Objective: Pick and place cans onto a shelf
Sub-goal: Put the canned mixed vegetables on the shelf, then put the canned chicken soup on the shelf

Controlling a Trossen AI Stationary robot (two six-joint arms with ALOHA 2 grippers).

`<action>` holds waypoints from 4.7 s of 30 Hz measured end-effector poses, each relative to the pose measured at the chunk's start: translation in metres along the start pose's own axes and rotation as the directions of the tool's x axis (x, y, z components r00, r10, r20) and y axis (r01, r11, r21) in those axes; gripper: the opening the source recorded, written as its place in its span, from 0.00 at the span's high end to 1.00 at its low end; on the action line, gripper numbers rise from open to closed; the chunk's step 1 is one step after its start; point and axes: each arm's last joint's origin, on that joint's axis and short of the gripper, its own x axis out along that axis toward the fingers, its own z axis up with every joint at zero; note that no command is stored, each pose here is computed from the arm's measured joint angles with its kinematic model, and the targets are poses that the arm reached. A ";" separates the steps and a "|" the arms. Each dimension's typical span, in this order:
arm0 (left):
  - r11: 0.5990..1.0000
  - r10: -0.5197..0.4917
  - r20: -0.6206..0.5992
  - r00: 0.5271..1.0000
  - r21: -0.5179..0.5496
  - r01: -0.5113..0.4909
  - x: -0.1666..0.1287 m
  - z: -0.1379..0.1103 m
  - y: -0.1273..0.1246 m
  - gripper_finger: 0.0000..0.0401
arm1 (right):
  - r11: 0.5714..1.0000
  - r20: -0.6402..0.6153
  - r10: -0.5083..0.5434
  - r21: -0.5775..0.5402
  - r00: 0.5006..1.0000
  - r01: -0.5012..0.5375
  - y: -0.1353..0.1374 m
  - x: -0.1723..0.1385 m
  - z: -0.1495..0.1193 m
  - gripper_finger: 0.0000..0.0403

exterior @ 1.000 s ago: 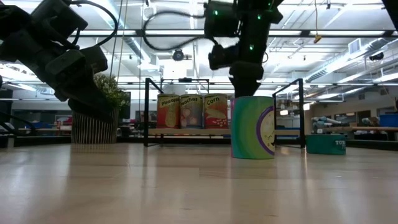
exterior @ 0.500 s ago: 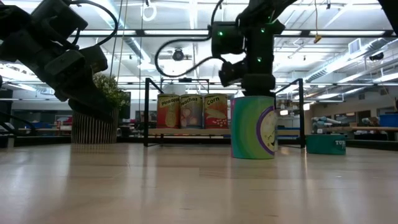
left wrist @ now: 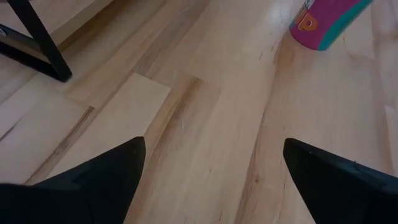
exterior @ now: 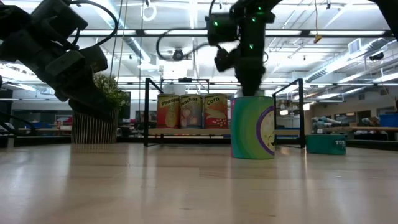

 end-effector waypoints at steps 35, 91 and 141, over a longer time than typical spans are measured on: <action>0.992 0.056 0.065 0.996 0.110 -0.063 0.000 0.004 0.001 0.03 | 0.991 0.132 0.081 -0.119 0.988 -0.066 -0.158 0.023 0.053 0.24; 0.994 0.058 0.066 0.996 0.085 -0.064 0.000 0.004 0.001 0.03 | 0.991 0.164 -0.133 0.049 0.977 0.126 -0.176 0.007 0.051 0.15; 0.997 0.061 0.009 0.998 0.050 -0.061 0.000 -0.001 0.002 0.03 | 0.958 0.118 0.122 -0.273 0.986 -0.086 0.142 -0.037 0.037 0.14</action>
